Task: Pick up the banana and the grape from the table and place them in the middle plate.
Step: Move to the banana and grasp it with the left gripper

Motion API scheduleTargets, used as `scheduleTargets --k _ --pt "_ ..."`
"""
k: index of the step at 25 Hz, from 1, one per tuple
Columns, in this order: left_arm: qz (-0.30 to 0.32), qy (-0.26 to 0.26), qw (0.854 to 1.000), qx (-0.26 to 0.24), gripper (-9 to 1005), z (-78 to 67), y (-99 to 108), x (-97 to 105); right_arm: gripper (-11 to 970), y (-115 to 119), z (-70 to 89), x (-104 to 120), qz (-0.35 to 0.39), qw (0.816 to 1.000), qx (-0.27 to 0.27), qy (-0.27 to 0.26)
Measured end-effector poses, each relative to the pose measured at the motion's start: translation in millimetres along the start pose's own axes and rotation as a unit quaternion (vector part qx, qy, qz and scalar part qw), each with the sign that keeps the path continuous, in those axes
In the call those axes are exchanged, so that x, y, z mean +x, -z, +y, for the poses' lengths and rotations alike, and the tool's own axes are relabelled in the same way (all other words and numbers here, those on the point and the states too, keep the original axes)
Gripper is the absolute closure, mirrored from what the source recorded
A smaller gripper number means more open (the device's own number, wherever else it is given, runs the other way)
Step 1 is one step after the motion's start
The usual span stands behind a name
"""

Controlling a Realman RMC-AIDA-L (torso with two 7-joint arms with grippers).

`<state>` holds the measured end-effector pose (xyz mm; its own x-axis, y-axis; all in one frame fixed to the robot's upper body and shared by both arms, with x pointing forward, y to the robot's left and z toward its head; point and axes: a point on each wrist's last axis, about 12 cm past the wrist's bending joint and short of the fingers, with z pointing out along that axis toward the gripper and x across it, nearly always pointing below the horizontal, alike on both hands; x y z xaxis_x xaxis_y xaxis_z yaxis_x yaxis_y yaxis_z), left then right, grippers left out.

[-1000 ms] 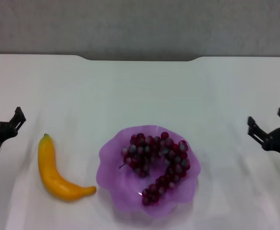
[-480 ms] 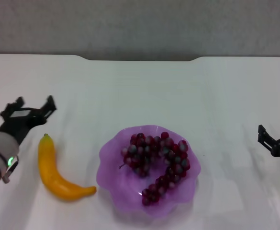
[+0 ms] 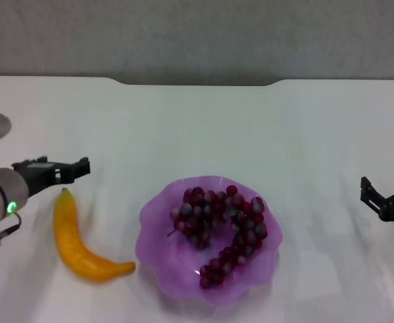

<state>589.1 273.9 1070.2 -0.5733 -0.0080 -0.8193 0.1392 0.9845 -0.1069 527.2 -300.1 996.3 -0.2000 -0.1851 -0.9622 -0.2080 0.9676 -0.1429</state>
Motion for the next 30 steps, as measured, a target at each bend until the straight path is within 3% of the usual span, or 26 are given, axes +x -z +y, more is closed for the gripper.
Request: scheduleTargets --k 4,8,12,17,22,30 --pt "0.056 0.017 0.998 0.001 105 13.1 9 -9 67 0 0.3 0 0.002 1.000 -0.001 0.002" --pt "0.105 -0.004 0.993 -0.049 105 15.1 20 -18 67 0 0.8 0 0.000 1.000 -0.003 -0.001" --pt "0.142 -0.007 0.986 -0.082 106 4.8 26 -25 67 0 0.9 0 0.001 1.000 -0.003 0.002" --pt "0.182 0.032 0.980 -0.076 106 -16.7 29 -25 67 -1 1.6 2 0.010 1.000 -0.005 0.000" --pt "0.198 0.032 0.977 -0.070 106 -28.9 24 -21 67 -1 2.6 1 0.011 1.000 -0.006 0.001" --pt "0.215 0.038 0.972 -0.082 106 -22.0 9 -11 67 0 2.9 2 0.011 1.000 -0.006 -0.002"
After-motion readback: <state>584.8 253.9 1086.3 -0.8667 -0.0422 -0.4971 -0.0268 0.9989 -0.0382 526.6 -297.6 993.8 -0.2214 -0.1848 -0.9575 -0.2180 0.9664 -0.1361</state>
